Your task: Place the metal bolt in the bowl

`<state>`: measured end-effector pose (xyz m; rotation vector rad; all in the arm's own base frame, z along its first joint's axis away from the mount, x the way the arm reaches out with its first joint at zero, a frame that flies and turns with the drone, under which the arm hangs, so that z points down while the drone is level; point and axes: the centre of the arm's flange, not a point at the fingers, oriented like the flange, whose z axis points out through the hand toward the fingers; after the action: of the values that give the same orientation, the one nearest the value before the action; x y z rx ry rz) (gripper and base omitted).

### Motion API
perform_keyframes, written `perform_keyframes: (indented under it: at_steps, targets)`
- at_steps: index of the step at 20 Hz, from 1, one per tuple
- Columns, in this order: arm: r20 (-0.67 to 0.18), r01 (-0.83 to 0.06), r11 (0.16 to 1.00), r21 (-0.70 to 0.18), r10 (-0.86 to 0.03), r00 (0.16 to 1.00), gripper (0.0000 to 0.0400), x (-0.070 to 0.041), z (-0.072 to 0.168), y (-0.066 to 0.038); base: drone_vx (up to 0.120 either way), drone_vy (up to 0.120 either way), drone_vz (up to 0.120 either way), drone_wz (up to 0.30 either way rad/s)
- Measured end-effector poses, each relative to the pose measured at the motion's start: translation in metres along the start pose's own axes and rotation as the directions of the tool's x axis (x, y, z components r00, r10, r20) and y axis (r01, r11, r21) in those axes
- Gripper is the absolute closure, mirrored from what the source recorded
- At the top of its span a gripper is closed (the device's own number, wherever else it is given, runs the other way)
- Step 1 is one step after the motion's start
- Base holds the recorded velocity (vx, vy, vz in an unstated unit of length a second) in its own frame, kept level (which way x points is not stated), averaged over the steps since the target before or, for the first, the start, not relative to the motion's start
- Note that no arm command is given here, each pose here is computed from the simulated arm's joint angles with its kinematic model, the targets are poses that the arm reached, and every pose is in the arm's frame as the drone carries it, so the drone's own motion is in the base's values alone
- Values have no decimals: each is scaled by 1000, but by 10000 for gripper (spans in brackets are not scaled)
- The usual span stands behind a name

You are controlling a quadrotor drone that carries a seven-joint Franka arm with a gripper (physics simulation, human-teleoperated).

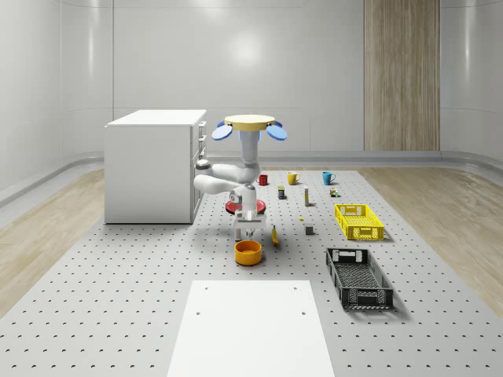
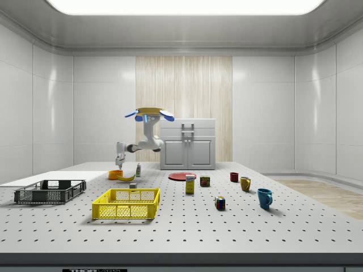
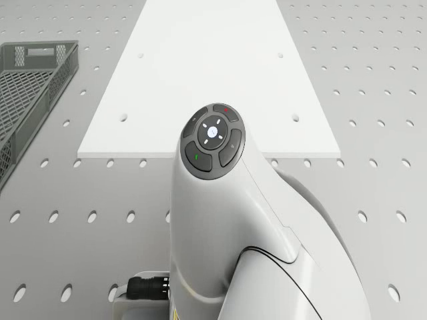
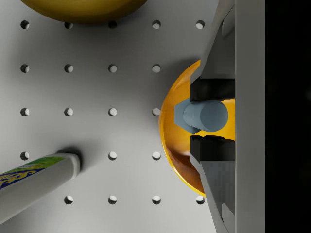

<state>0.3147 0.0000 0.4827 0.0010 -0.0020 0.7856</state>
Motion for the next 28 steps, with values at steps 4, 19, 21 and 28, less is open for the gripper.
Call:
perform_keyframes:
  at_steps: [4, 19, 21, 28]
  targets:
    - [0, 0, 1000, 0, 0, 1000, 300, 0, 0, 0, 120, -40, 0, 0]
    - [0, 0, 1000, 0, 0, 1000, 79, 0, 0, 0, 13, 0, -21, 0]
    - [0, 0, 1000, 0, 0, 1000, 48, 0, -4, 0, 0, 0, 0, 0]
    - [0, 0, 1000, 0, 0, 1000, 8, 0, -13, 0, 0, 0, 0, 0]
